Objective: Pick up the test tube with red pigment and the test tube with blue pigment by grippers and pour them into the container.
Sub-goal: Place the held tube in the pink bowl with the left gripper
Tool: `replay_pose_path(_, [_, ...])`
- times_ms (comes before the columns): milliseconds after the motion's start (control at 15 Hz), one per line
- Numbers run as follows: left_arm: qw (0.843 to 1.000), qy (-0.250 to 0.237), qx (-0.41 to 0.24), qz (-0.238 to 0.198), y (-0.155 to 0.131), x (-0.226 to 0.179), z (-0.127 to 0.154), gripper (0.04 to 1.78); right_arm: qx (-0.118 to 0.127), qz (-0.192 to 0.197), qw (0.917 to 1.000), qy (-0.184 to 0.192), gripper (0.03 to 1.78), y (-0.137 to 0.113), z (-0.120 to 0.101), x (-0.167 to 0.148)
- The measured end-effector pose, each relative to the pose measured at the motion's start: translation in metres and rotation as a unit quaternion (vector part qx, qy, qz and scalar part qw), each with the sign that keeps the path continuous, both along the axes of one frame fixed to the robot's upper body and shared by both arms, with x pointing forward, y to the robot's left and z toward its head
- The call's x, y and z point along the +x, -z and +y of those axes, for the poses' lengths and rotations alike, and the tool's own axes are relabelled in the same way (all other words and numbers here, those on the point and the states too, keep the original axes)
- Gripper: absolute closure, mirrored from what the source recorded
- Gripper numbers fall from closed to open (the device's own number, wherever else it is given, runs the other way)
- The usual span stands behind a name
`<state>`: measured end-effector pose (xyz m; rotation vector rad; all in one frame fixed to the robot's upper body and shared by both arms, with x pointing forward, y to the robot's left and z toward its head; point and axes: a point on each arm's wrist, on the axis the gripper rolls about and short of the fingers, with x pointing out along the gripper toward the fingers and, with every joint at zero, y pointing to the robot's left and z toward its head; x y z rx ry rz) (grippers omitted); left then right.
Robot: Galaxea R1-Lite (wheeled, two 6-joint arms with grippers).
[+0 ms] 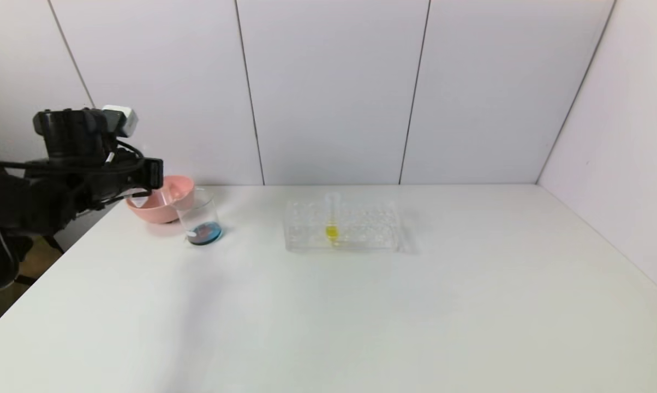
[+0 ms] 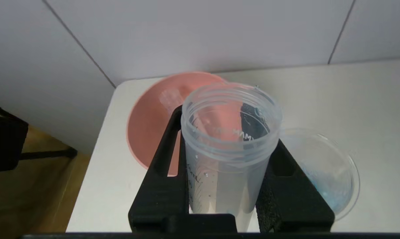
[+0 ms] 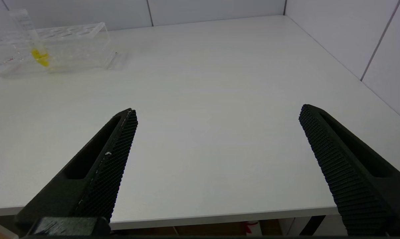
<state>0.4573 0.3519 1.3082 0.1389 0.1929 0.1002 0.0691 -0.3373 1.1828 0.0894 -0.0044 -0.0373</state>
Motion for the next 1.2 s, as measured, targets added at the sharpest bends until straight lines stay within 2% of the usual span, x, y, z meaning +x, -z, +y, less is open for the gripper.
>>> replay_pose_path(133, [0.997, -0.031, -0.021, -0.071, 0.008, -0.021, 0.004, 1.28, 0.000, 0.000, 1.0000, 0.000, 0.04, 0.000, 0.000, 0.000])
replay_pose_path(267, [0.986, -0.054, -0.041, -0.153, 0.011, -0.041, 0.005, 1.28, 0.000, 0.000, 1.0000, 0.000, 0.04, 0.000, 0.000, 0.000])
replay_pose_path(467, [0.970, -0.064, -0.053, -0.228, 0.017, -0.053, 0.006, 1.28, 0.000, 0.000, 1.0000, 0.000, 0.04, 0.000, 0.000, 0.000])
replay_pose_path(733, [0.970, -0.065, -0.056, -0.228, 0.035, -0.030, 0.009, 1.28, 0.000, 0.000, 1.0000, 0.000, 0.04, 0.000, 0.000, 0.000])
replay_pose_path(1200, [0.974, -0.072, -0.054, -0.209, 0.052, 0.060, 0.020, 1.28, 0.000, 0.000, 1.0000, 0.000, 0.04, 0.000, 0.000, 0.000])
